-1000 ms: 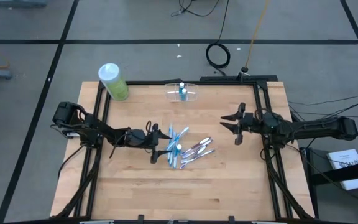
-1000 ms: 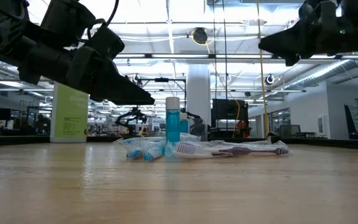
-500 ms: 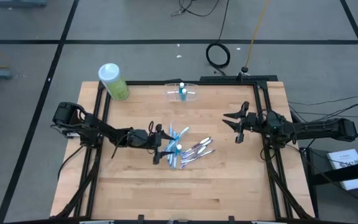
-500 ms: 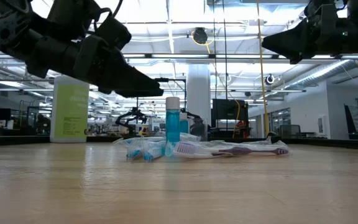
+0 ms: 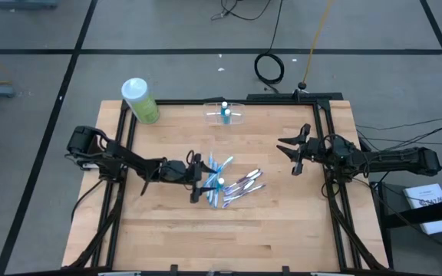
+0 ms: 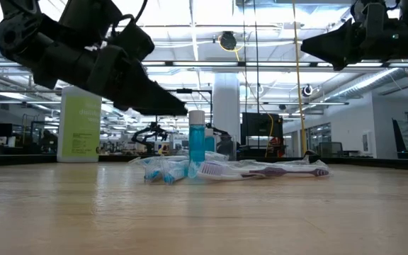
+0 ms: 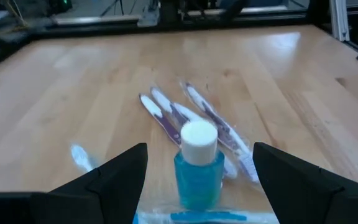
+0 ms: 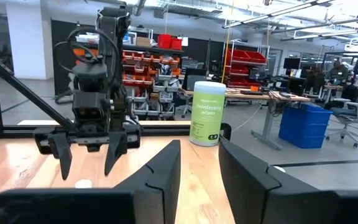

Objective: Pick & Place toothbrushing station
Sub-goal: Put the mouthwash into the transparent organizer

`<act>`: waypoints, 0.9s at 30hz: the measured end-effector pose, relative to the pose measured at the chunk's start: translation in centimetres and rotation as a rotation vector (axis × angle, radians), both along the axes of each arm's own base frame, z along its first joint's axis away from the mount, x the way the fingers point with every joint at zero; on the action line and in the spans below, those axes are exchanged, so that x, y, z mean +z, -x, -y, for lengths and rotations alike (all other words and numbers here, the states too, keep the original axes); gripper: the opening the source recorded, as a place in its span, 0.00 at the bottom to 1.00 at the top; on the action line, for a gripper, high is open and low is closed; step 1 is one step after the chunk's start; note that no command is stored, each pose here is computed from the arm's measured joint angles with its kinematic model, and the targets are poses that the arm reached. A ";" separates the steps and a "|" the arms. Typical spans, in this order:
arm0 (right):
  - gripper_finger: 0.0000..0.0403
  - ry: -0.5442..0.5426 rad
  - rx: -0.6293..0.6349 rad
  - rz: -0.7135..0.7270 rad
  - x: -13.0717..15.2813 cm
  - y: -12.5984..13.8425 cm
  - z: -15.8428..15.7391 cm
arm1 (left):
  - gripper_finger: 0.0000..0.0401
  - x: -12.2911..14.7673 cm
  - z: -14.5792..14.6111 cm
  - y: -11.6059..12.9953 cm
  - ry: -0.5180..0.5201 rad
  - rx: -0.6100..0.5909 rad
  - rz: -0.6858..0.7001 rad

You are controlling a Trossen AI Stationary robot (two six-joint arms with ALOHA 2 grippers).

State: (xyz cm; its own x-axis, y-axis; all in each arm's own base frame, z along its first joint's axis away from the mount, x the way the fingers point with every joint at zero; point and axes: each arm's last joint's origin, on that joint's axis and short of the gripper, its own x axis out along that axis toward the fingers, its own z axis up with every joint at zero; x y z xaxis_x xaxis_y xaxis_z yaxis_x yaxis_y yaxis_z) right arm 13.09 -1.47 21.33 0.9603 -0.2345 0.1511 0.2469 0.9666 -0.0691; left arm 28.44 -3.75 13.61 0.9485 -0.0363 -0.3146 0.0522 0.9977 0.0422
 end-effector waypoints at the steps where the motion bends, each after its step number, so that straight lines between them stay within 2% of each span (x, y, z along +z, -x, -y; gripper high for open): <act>1: 0.25 0.000 0.000 0.000 0.0 0.0 0.0 | 0.74 -0.3 0.0 -0.1 0.006 0.003 -0.003; 8: 0.25 0.000 0.000 0.000 0.0 0.0 0.0 | 0.74 -1.0 0.1 -0.9 0.033 0.010 0.100; 19: 0.25 -0.003 0.000 0.000 0.0 0.0 0.0 | 0.74 -2.4 0.3 -2.8 0.027 0.014 0.073; 27: 0.25 -0.004 0.001 -0.016 -0.2 0.0 0.0 | 0.74 -2.4 0.3 -2.9 0.024 0.015 0.069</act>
